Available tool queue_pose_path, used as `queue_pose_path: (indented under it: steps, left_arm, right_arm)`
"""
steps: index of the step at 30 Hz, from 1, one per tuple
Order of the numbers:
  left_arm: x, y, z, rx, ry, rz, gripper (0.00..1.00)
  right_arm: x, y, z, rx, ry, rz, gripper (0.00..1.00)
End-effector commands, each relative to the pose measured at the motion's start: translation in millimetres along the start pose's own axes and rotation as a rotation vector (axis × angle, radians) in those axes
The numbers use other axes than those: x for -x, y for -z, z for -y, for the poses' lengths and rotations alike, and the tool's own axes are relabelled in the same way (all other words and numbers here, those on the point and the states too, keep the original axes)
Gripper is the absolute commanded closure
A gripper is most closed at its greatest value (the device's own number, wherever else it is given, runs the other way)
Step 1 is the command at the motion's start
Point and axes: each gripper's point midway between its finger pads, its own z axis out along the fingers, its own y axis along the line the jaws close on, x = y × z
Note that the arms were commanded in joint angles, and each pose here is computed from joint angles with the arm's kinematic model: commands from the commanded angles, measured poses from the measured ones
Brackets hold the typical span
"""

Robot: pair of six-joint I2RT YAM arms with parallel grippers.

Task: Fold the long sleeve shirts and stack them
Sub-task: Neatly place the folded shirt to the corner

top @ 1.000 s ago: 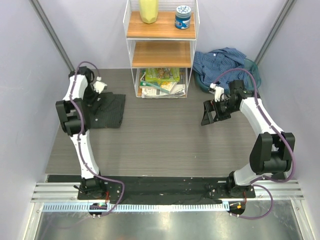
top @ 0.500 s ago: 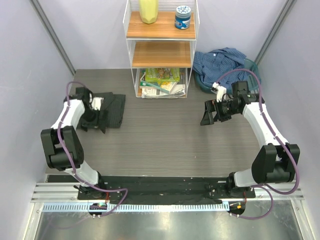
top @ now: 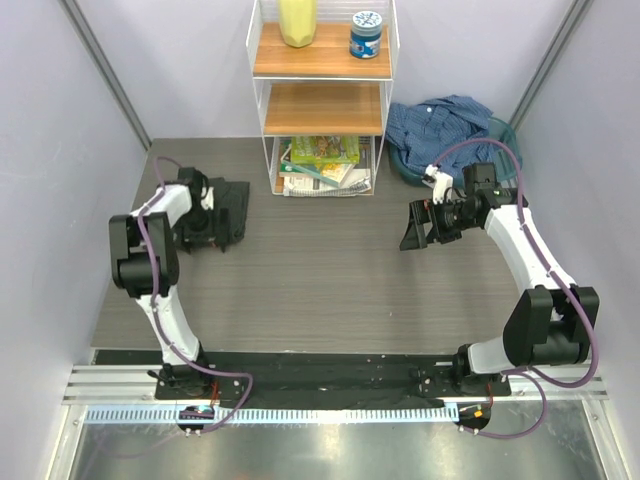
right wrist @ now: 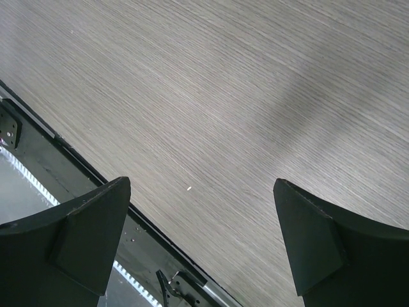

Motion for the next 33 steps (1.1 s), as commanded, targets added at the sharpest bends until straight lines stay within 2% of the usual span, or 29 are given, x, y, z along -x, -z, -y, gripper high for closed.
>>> queue_pose_path:
  steps: [1, 6, 11, 17, 20, 21, 23, 24, 26, 27, 29, 31, 33]
  left_arm:
    - [74, -19, -18, 0.09, 0.003, 0.121, 0.0]
    - [130, -28, -24, 0.096, -0.011, 0.18, 0.0]
    - [159, -45, -33, 0.112, -0.05, 0.195, 0.0]
    - [200, -16, -30, 0.08, -0.089, 0.303, 0.0]
    - [204, 29, -17, 0.011, -0.095, 0.35, 0.0]
    - [204, 66, -16, 0.011, -0.093, 0.404, 0.0]
    - [199, 113, 3, -0.078, -0.128, 0.476, 0.0]
    - [195, 167, 5, -0.089, -0.139, 0.57, 0.0]
    - [180, 207, 19, -0.158, -0.154, 0.634, 0.0]
    - [168, 252, 23, -0.163, -0.162, 0.722, 0.0]
    - [143, 276, 37, -0.183, -0.212, 0.731, 0.0]
    - [114, 304, 44, -0.18, -0.241, 0.756, 0.0]
    - [93, 298, 47, -0.182, -0.22, 0.731, 0.0]
  right_arm:
    - [3, -4, 3, 0.007, -0.007, 0.009, 0.0]
    - [0, -10, 8, 0.002, -0.014, -0.007, 0.0]
    - [1, -14, 11, 0.005, -0.019, -0.014, 0.0]
    - [17, -12, 11, 0.012, -0.008, 0.012, 0.0]
    - [40, 0, 9, -0.011, 0.04, 0.067, 0.0]
    - [47, 4, 9, -0.022, 0.061, 0.084, 0.0]
    - [69, 21, 8, -0.068, 0.115, 0.143, 0.0]
    - [77, 27, 8, -0.087, 0.136, 0.164, 0.0]
    - [96, 47, 6, -0.146, 0.184, 0.225, 0.0]
    - [102, 53, 5, -0.162, 0.195, 0.247, 0.0]
    - [118, 72, 0, -0.208, 0.213, 0.334, 0.0]
    - [124, 82, 3, -0.273, 0.141, 0.398, 0.0]
    - [118, 86, -5, -0.256, 0.124, 0.426, 0.0]
